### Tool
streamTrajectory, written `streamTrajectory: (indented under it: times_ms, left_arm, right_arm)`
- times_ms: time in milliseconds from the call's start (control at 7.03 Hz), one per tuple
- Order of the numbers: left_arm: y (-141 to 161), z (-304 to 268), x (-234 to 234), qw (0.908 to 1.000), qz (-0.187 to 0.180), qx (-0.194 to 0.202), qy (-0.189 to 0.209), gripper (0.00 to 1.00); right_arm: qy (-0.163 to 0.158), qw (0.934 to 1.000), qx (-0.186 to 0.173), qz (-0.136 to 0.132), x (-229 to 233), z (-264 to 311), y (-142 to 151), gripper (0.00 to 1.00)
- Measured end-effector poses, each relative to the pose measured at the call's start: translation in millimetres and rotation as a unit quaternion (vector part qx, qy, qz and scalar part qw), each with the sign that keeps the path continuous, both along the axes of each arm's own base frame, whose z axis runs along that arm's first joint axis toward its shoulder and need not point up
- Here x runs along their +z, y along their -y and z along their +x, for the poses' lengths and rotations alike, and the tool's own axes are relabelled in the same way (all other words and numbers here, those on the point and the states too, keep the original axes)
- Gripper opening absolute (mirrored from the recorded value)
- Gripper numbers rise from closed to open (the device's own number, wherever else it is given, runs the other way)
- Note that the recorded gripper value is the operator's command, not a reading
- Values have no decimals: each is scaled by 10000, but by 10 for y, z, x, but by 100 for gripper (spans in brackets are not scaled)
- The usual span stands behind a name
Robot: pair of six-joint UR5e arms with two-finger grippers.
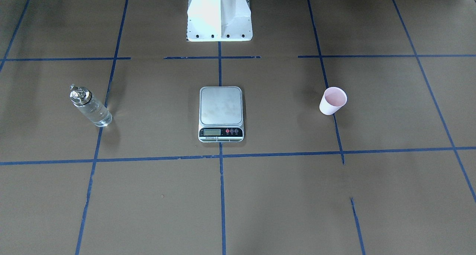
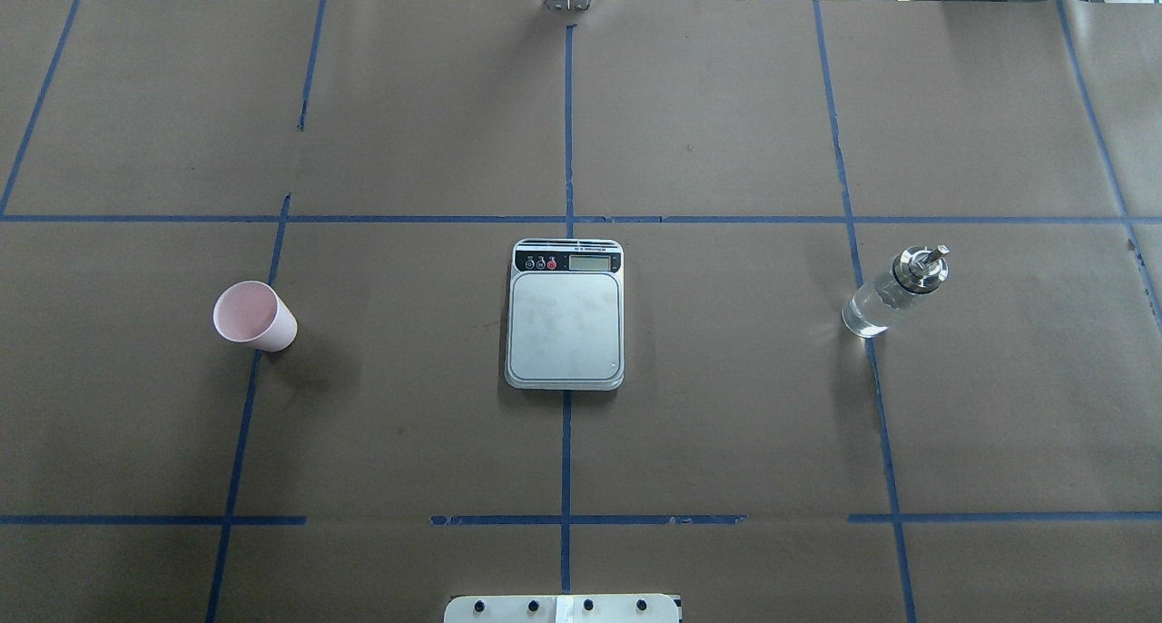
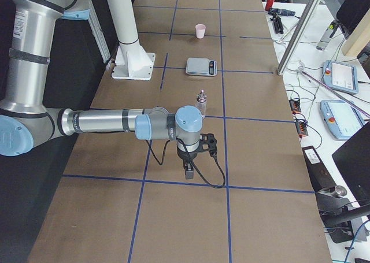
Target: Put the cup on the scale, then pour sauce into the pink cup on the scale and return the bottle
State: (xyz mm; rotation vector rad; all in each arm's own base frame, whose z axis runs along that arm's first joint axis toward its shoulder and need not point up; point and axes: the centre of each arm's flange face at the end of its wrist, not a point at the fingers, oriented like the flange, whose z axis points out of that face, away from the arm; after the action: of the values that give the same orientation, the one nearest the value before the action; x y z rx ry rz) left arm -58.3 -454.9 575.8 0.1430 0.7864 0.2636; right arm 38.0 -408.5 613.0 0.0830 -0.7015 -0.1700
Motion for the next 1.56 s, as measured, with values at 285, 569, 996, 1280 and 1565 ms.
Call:
streamTrajectory:
  times_ms: [285,569,996,1280,1565]
  left_arm:
    - [166,34,-335,9953,956,33,-179,100]
    - [436,61,-727,9681,2495,75,-225,100]
    - [698,272,-997,9510,2912,-685,-778,100]
    - [548,1111,-1118,9546,2549,-546,-1441,100]
    - [196,1960,-1274,9681,1666,-1054,-1549,100]
  right_arm:
    - [31,9981,28,611,-282,-18,280,100]
    - [86,9963,113,843,-447,-35,496,100]
    - [267,9945,112,1004,-541,-61,576,100]
    - [325,9924,110,1179,-551,-64,550,100]
    - [338,9926,142,1158,-512,-62,509,100]
